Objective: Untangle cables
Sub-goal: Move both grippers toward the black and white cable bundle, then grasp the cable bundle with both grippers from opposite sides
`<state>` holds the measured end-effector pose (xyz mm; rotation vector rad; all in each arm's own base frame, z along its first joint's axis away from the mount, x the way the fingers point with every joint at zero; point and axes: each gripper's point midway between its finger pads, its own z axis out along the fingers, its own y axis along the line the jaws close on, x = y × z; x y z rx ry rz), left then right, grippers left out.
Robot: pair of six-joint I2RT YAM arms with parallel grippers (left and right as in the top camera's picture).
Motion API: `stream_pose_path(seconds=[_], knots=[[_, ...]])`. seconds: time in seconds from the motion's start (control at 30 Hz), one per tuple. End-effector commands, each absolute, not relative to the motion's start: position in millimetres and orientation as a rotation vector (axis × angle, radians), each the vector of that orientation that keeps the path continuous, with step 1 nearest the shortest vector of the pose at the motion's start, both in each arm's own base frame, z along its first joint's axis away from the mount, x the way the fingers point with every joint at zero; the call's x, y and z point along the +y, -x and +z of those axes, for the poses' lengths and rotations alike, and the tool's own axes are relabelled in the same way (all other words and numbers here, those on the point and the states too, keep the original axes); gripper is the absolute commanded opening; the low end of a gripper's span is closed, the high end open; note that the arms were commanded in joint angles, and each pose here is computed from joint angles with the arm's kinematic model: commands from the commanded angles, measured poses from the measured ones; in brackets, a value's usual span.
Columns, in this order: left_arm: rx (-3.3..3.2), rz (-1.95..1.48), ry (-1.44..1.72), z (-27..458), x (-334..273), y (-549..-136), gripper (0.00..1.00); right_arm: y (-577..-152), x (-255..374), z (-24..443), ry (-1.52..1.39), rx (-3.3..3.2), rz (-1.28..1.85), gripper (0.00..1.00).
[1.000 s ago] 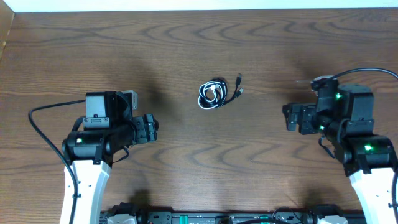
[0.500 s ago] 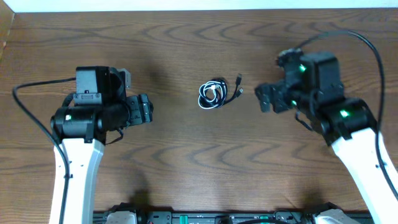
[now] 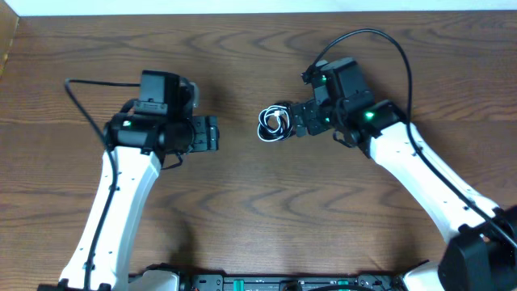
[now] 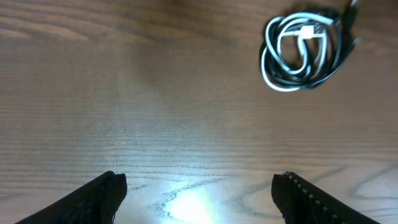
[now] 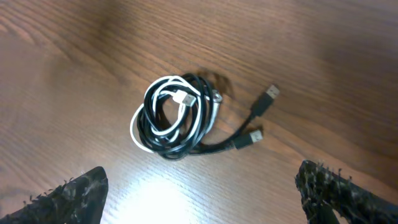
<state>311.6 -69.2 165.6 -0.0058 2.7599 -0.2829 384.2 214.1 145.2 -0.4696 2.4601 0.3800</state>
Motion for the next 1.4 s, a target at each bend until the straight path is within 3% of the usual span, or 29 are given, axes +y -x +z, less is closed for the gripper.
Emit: stream_pose_path(seconds=[0.0, 0.1, 0.2, 0.4, 0.67, 0.7, 0.73, 0.8, 0.87, 1.07, 1.37], knots=[[2.791, -0.207, -0.001, 156.8, -64.7, -314.4, 0.8, -391.6, 218.2, 127.4, 0.363, 2.512, 0.399, 0.9], [2.818, -0.206, 0.009, 150.1, -65.2, -313.6, 0.8, -398.6, 221.4, 105.4, 0.278, 2.556, 0.417, 0.84], [2.828, -0.204, 0.014, 147.2, -65.2, -314.0, 0.81, -405.2, 225.0, 84.4, 0.189, 2.59, 0.436, 0.69], [2.829, -0.209, 0.042, 147.1, -65.3, -314.2, 0.8, -408.4, 230.0, 45.3, 0.037, 2.664, 0.459, 0.56], [2.833, -0.215, 0.054, 146.0, -65.9, -313.8, 0.81, -398.9, 244.5, 12.6, 0.057, 2.742, 0.555, 0.48], [2.833, -0.215, 0.056, 145.8, -65.9, -313.6, 0.8, -398.8, 245.6, 12.8, 0.059, 2.741, 0.562, 0.44], [2.834, -0.215, 0.057, 145.5, -65.9, -313.4, 0.8, -399.1, 246.4, 13.0, 0.062, 2.738, 0.564, 0.3], [2.837, -0.216, 0.062, 144.9, -65.9, -312.9, 0.81, -400.4, 249.1, 15.1, 0.068, 2.727, 0.577, 0.13], [2.841, -0.218, 0.083, 143.4, -65.7, -312.0, 0.81, -399.6, 252.3, 16.3, 0.076, 2.725, 0.601, 0.01], [2.851, -0.24, 0.146, 137.7, -67.1, -309.5, 0.8, -378.7, 253.2, 17.9, 0.128, 2.799, 0.646, 0.01], [2.846, -0.638, 0.05, 137.5, -122.1, -312.3, 0.81, -342.4, 238.6, 58.2, 0.242, 2.857, 0.599, 0.01]])
